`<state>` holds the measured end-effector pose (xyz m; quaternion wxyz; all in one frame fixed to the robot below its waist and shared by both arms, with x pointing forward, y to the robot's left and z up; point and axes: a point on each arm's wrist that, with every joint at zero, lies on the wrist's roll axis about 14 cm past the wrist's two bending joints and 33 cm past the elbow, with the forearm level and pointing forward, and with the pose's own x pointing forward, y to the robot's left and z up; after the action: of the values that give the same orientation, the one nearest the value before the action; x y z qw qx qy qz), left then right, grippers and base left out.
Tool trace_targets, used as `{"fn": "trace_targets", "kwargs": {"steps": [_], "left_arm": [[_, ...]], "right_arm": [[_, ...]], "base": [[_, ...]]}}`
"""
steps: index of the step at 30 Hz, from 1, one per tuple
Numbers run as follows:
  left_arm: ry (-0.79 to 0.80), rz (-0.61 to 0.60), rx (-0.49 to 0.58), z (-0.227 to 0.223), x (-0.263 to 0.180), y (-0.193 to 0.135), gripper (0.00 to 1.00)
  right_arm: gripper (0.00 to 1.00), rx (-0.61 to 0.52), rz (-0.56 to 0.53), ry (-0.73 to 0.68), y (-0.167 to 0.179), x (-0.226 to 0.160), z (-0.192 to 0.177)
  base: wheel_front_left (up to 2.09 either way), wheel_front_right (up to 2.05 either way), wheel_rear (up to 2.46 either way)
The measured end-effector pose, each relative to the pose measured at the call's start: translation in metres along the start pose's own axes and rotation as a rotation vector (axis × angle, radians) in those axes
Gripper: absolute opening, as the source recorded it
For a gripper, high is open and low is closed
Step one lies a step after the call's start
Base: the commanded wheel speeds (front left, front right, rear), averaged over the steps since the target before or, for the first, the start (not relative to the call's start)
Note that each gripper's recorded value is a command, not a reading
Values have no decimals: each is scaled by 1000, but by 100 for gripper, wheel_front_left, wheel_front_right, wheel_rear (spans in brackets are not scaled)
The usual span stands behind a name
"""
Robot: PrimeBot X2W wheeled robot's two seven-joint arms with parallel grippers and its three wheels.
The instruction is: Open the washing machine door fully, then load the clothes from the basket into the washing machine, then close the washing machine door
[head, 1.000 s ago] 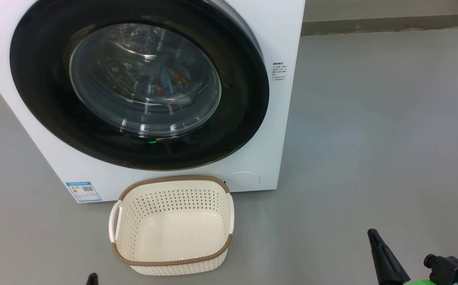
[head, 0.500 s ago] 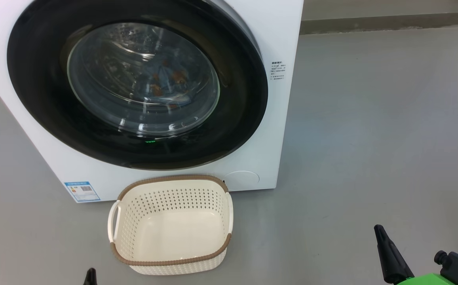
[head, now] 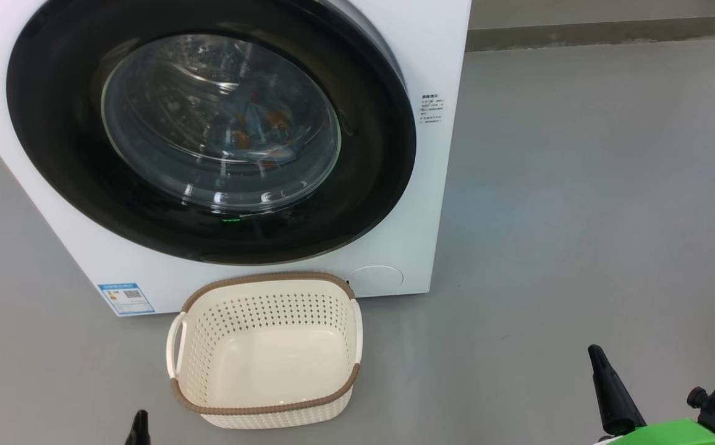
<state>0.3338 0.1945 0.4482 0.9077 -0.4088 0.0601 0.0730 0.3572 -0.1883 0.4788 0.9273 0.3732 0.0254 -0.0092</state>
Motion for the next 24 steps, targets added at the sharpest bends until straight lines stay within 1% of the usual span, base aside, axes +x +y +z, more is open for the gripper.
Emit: {"fn": "trace_targets", "kwargs": {"steps": [6, 24], "left_arm": [[12, 8, -59, -2, 1, 1, 0], [26, -20, -241, 3, 12, -9, 0]], "right_arm": [[0, 65, -18, 5, -4, 0, -1], [0, 260, -42, 2, -9, 4, 2]], "base": [[0, 0, 0], [0, 0, 0]]}}
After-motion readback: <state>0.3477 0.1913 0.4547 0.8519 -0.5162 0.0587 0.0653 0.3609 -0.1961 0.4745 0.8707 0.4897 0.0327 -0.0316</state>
